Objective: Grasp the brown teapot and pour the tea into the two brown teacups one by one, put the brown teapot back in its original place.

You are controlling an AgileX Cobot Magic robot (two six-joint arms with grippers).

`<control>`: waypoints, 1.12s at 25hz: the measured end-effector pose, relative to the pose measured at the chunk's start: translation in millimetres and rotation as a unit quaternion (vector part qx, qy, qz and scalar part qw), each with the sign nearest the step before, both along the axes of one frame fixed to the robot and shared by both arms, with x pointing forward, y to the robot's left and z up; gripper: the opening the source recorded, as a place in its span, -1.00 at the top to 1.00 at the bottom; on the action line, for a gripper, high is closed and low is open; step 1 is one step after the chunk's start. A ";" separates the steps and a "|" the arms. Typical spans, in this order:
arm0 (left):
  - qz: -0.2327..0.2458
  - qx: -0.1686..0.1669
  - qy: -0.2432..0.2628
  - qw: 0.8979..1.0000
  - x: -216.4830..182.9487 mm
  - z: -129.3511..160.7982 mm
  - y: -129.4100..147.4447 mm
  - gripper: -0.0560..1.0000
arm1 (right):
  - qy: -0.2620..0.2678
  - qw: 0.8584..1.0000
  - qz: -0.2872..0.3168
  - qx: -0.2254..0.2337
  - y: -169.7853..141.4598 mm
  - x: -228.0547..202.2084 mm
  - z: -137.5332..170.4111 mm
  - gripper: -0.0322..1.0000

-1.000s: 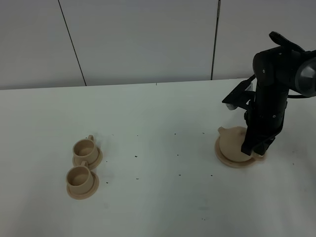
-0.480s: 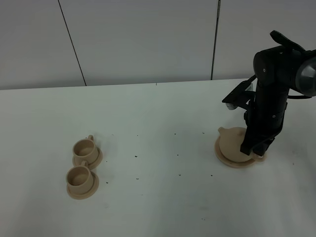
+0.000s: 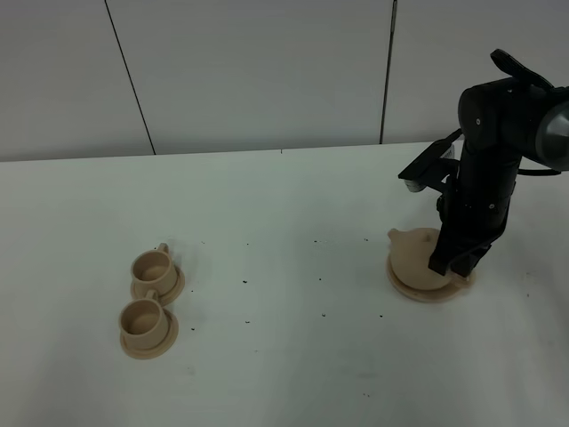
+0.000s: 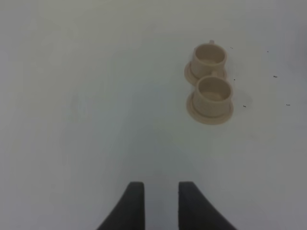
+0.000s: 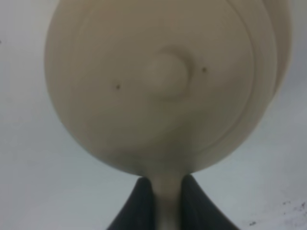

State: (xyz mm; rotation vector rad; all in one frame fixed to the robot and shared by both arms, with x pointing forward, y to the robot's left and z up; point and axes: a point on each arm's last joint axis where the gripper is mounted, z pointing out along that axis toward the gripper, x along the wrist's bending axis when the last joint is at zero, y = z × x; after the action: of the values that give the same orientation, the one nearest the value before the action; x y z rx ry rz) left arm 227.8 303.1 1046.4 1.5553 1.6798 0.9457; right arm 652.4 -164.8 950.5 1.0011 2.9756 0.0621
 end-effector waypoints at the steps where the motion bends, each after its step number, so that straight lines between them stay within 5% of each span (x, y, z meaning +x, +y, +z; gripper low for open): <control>1: 0.000 0.000 0.000 1.000 0.0 0.0 0.0 0.43 | -0.002 1.000 0.000 0.002 0.2 0.1 1.0 0.76; 18: 0.000 0.000 0.000 1.000 0.0 0.0 0.0 0.43 | -0.035 0.998 -0.015 0.052 6.7 -1.7 29.4 0.76; 28: 0.000 0.000 0.000 1.000 0.0 0.0 0.0 0.43 | -0.085 0.994 0.010 0.072 51.7 -6.1 46.8 0.76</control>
State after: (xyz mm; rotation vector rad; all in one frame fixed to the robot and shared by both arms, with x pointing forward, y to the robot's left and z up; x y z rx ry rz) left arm 227.8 303.1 1046.4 1.5553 1.6798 0.9457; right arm 646.3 -113.2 997.3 0.9252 2.8591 0.3491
